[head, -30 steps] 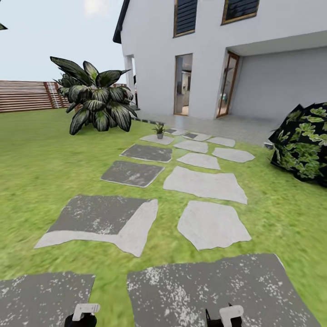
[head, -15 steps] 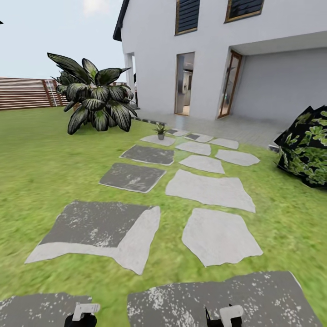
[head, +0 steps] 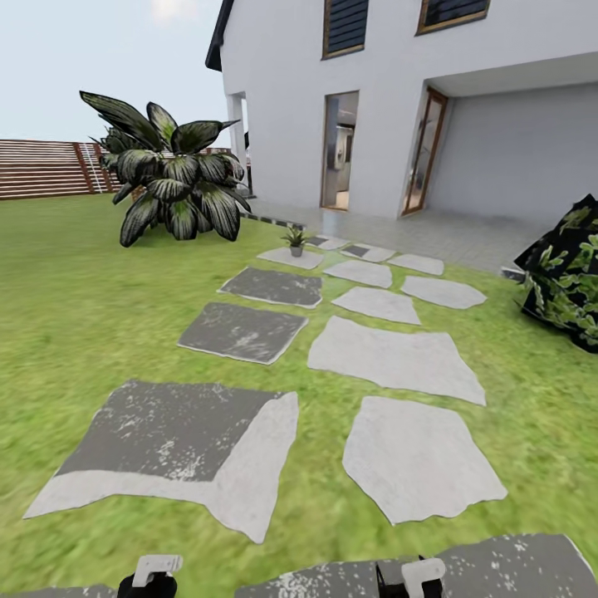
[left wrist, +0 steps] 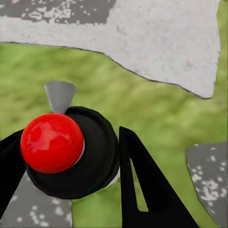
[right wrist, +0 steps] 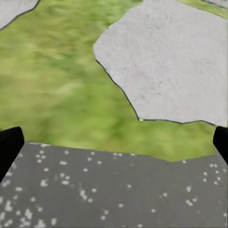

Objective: Pick up the pesticide atomizer in the garden and spray insectifuge to fully cover both potted plants in the garden.

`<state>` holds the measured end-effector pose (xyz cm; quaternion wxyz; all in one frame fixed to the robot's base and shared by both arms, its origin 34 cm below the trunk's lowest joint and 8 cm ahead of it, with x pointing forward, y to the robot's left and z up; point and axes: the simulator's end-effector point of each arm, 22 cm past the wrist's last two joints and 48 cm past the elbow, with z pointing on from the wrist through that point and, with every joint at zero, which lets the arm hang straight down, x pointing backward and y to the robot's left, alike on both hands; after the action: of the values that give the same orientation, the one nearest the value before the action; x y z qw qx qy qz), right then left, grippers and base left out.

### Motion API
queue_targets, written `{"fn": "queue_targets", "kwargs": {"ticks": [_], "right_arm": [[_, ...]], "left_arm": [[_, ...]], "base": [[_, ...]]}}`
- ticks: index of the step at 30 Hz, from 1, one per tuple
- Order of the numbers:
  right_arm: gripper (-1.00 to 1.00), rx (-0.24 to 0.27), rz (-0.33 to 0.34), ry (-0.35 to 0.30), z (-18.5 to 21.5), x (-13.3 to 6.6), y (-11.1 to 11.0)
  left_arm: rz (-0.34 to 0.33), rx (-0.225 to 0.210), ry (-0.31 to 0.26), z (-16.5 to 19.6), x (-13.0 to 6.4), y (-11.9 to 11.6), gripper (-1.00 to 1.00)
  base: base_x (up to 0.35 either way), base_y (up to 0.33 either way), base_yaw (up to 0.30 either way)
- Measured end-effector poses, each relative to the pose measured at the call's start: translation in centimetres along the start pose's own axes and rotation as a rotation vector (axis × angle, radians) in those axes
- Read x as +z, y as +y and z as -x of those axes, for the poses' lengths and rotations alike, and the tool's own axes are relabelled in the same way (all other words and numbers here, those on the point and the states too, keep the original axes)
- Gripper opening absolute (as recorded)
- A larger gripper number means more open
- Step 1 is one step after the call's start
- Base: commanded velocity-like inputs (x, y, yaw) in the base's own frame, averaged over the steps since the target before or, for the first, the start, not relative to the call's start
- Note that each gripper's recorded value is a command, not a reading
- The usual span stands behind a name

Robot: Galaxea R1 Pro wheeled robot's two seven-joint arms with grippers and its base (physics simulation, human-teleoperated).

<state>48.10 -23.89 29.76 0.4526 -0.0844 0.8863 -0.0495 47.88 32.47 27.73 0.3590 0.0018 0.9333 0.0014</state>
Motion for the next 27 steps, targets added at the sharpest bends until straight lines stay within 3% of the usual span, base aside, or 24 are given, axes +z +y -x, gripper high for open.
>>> {"fn": "queue_targets", "kwargs": {"ticks": [27], "right_arm": [[1.00, 0.000, 0.000, 0.001, -0.06, -0.02, 0.02]], "left_arm": [[0.000, 0.000, 0.001, -0.01, 0.00, 0.00, -1.00]], "base": [[0.332, 0.081, 0.000]]}}
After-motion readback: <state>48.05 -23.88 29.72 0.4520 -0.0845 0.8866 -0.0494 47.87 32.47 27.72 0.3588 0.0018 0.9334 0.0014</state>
